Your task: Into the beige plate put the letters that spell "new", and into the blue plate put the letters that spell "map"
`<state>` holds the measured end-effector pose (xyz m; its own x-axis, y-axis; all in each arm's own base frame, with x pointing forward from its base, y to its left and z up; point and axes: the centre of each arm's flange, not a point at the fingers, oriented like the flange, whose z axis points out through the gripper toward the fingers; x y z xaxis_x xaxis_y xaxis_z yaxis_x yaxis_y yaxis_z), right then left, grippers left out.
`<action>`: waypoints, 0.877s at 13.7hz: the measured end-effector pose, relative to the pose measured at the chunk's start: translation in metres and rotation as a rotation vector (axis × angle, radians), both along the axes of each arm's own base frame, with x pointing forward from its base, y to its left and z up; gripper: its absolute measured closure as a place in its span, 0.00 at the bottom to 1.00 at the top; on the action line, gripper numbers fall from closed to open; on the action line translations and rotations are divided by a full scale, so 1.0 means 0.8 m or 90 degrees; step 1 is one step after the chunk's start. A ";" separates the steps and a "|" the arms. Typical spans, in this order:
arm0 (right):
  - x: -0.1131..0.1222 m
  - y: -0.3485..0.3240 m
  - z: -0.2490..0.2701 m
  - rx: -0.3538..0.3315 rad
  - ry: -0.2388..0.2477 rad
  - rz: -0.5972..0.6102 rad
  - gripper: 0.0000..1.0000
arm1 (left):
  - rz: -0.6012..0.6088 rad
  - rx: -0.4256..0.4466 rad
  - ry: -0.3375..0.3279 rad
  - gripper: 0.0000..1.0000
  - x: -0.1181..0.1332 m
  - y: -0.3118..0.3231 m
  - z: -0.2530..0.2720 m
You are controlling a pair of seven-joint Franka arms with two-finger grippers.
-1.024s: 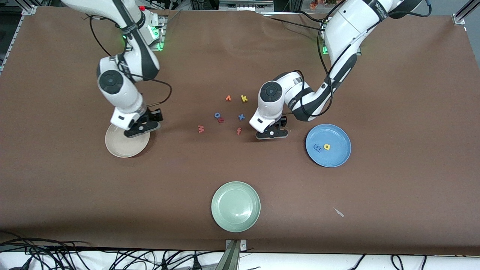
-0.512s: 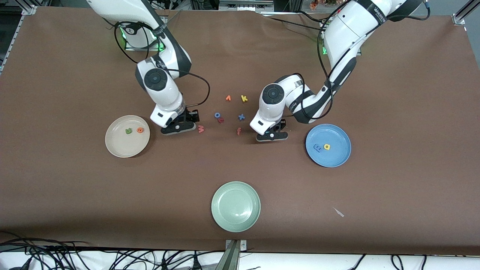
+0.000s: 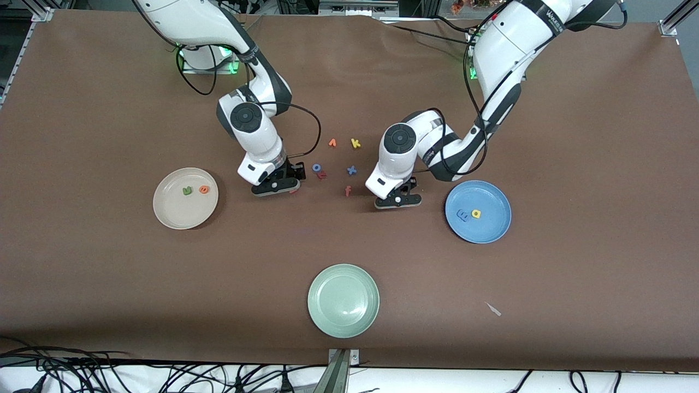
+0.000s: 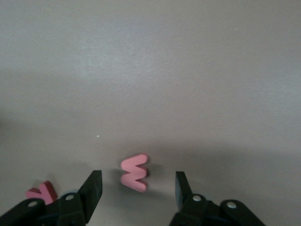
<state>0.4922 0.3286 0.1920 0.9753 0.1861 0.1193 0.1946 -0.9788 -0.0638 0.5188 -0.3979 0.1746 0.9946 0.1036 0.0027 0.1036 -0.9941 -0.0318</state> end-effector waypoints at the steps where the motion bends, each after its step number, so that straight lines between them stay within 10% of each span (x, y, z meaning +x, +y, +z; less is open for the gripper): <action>1: -0.002 0.003 -0.005 0.002 -0.001 0.001 0.29 | 0.002 0.000 -0.003 0.71 0.003 0.002 0.002; 8: -0.010 0.012 -0.023 0.007 -0.003 0.002 0.36 | -0.078 0.052 0.009 0.71 0.056 0.079 0.054; 12: -0.005 0.011 -0.017 0.009 -0.010 0.000 0.73 | -0.155 0.103 0.057 0.71 0.081 0.154 0.088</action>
<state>0.4880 0.3376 0.1784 0.9732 0.1843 0.1372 0.1957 -0.9778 -0.0750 0.5834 -0.2749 0.2448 0.9870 -0.1331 -0.0898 -0.1481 -0.9705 -0.1900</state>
